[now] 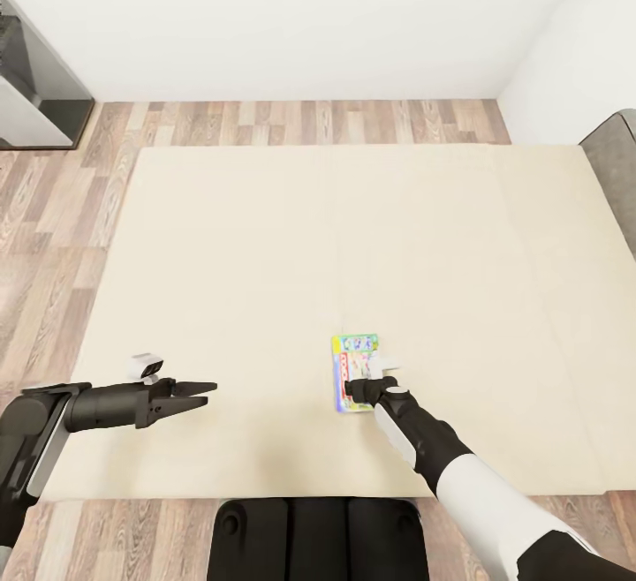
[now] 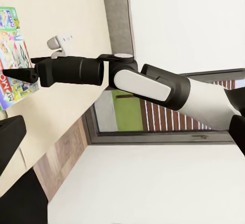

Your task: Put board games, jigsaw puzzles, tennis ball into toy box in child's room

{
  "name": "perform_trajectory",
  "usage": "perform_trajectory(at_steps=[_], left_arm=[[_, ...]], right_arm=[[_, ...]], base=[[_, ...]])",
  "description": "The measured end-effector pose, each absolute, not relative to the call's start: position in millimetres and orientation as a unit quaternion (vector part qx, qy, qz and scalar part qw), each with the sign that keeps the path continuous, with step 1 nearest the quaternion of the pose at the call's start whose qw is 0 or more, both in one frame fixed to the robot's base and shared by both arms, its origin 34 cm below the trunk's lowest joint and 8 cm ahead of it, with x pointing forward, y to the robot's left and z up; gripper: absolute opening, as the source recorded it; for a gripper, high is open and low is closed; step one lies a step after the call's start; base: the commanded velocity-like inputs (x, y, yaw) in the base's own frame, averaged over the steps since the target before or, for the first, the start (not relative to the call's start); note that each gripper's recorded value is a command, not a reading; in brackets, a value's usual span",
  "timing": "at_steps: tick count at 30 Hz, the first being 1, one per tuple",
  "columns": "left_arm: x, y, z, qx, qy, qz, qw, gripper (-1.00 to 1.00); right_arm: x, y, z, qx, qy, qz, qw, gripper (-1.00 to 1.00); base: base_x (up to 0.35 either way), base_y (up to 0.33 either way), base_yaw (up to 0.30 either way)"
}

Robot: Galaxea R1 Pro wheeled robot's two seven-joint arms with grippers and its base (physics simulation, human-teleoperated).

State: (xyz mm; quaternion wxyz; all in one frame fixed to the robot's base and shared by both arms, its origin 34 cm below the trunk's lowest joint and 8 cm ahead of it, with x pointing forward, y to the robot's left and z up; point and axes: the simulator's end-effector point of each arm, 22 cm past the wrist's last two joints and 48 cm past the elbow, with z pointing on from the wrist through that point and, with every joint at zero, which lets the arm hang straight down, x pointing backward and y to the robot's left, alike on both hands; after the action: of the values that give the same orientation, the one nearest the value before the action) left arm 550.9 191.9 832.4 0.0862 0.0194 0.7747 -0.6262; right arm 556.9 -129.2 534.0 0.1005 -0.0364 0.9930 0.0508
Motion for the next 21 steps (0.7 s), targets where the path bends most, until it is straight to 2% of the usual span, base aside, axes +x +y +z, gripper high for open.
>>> perform_trajectory(at_steps=[11,21], left_arm=[[551.0,191.9,832.3,0.020,0.775,-0.626,0.086,1.00],[551.0,191.9,832.4,0.019,0.775,-0.626,0.086,1.00]], right_arm=[[557.0,-129.3,534.0,-0.036,0.993,0.051,0.101,1.00],[556.9,-129.3,534.0,-0.036,0.993,0.051,0.100,1.00]], base=[[0.000,0.119,0.000],[0.000,0.022,0.000]])
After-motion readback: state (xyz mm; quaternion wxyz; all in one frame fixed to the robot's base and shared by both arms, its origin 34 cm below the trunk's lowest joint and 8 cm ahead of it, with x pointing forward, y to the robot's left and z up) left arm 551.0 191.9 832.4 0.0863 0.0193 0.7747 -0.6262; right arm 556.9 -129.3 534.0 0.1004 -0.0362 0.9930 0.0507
